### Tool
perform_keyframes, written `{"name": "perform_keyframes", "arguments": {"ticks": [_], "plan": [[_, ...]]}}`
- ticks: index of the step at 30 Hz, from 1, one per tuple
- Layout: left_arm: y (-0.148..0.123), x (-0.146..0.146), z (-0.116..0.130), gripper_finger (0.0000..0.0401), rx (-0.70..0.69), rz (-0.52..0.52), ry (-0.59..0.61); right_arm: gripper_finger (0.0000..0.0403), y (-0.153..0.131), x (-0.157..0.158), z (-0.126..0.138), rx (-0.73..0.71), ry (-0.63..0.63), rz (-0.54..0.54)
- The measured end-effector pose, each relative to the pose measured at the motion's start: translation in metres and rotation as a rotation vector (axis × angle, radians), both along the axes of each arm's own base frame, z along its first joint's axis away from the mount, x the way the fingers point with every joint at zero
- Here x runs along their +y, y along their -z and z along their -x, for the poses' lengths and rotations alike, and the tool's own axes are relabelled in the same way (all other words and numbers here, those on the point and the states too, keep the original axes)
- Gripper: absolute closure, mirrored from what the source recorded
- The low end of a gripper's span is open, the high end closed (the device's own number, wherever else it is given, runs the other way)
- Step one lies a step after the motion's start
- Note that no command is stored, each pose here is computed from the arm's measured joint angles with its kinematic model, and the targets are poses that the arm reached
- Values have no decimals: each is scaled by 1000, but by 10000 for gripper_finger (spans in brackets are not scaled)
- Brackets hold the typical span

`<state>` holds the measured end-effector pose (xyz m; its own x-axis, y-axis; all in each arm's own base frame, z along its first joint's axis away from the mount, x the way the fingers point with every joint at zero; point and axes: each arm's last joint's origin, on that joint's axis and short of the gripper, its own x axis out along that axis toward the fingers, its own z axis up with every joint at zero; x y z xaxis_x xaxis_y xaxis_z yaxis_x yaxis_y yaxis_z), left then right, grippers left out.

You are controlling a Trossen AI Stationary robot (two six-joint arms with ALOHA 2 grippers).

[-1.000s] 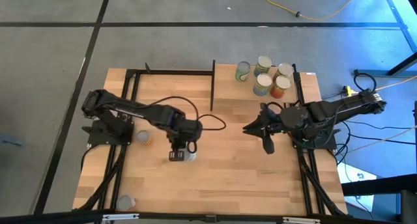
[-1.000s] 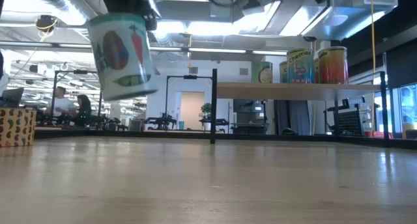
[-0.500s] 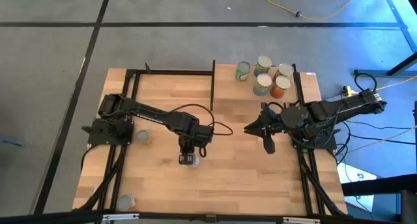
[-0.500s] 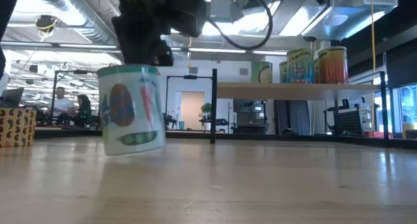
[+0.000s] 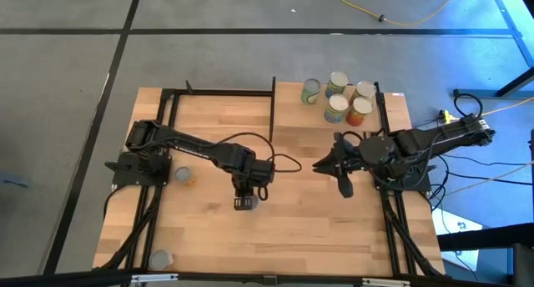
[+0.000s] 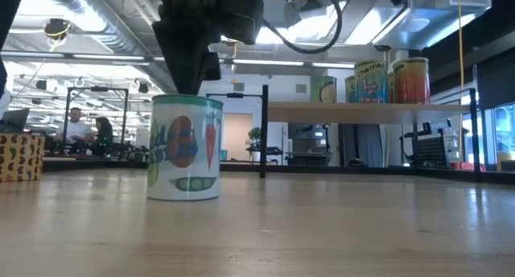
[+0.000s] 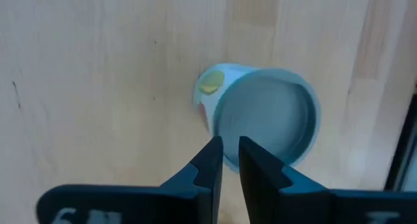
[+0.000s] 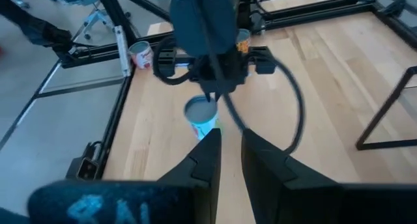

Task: Pick and place cans onto a shelf
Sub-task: Put the white canned good on the shelf

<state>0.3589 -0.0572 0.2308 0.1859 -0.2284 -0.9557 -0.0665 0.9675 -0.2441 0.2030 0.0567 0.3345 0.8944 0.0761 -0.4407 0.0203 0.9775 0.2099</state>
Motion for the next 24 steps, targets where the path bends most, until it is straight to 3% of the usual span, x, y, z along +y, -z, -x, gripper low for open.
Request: {"name": "perform_keyframes", "arguments": {"ticks": [4,8,13,18,24], "plan": [[-14,-1,1,358,-27,51,-39,340,0,1,0,5,-42,-20],[-45,-1,0,359,-91,61,-45,340,1,3,0,16,-82,-34],[-96,-2,16,359,-157,-45,-64,340,-10,6,-10,97,-89,4],[-146,-8,43,359,-266,-133,-119,340,-18,16,-43,244,-133,98],[-180,-16,79,359,-350,-140,-181,340,-8,35,-98,413,-326,122]]}}
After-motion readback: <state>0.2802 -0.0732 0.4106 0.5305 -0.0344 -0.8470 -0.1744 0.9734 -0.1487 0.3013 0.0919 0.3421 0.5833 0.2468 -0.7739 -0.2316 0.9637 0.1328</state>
